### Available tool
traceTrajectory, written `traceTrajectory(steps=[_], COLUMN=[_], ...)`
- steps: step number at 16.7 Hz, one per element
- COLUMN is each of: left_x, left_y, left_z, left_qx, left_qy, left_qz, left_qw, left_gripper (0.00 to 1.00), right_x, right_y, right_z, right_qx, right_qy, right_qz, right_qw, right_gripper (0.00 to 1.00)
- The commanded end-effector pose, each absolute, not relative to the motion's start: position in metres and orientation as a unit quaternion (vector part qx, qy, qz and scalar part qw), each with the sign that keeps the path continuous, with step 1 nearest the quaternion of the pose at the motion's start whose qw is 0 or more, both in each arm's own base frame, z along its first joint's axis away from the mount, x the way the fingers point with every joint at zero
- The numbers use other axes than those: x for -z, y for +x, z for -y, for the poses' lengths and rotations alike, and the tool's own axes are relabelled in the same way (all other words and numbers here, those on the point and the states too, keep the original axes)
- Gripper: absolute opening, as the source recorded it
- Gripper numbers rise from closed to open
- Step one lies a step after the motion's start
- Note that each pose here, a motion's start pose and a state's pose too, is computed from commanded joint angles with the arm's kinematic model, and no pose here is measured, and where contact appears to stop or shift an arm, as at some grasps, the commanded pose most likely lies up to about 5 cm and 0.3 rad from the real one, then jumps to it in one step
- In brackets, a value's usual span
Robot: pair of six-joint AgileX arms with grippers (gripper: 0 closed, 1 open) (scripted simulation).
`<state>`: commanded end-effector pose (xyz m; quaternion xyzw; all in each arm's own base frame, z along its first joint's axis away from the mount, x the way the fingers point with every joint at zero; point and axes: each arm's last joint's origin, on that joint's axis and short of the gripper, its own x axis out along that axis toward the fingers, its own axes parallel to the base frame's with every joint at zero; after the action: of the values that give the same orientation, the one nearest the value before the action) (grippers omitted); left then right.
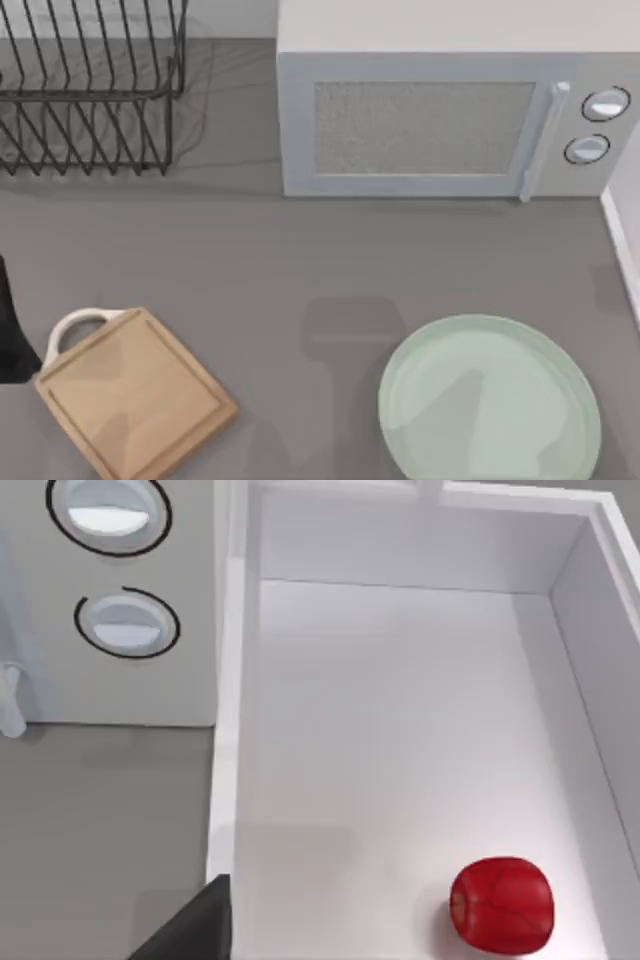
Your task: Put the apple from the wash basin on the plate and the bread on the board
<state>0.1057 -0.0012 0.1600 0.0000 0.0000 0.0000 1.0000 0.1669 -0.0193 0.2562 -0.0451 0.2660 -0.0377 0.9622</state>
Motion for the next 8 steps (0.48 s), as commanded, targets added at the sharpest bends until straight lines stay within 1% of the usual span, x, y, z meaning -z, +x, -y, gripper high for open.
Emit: traceTrajectory(steps=[4,8], left_x=[-0.16,-0.16], left_y=[0.106,0.106], left_z=[0.001,0.001], left_qx=[0.0,0.0], left_qy=[0.0,0.0], left_qz=[0.0,0.0], left_qw=[1.0,1.0], left_gripper=[1.0,1.0], right_x=[-0.272,-0.249], right_y=[0.239,0.315], right_z=[0.043,0.076], right_qx=[0.042,0.033], right_qy=[-0.049,-0.037], right_qz=[-0.415,-0.549], right_qw=[0.907,0.834], right_gripper=[1.0,1.0])
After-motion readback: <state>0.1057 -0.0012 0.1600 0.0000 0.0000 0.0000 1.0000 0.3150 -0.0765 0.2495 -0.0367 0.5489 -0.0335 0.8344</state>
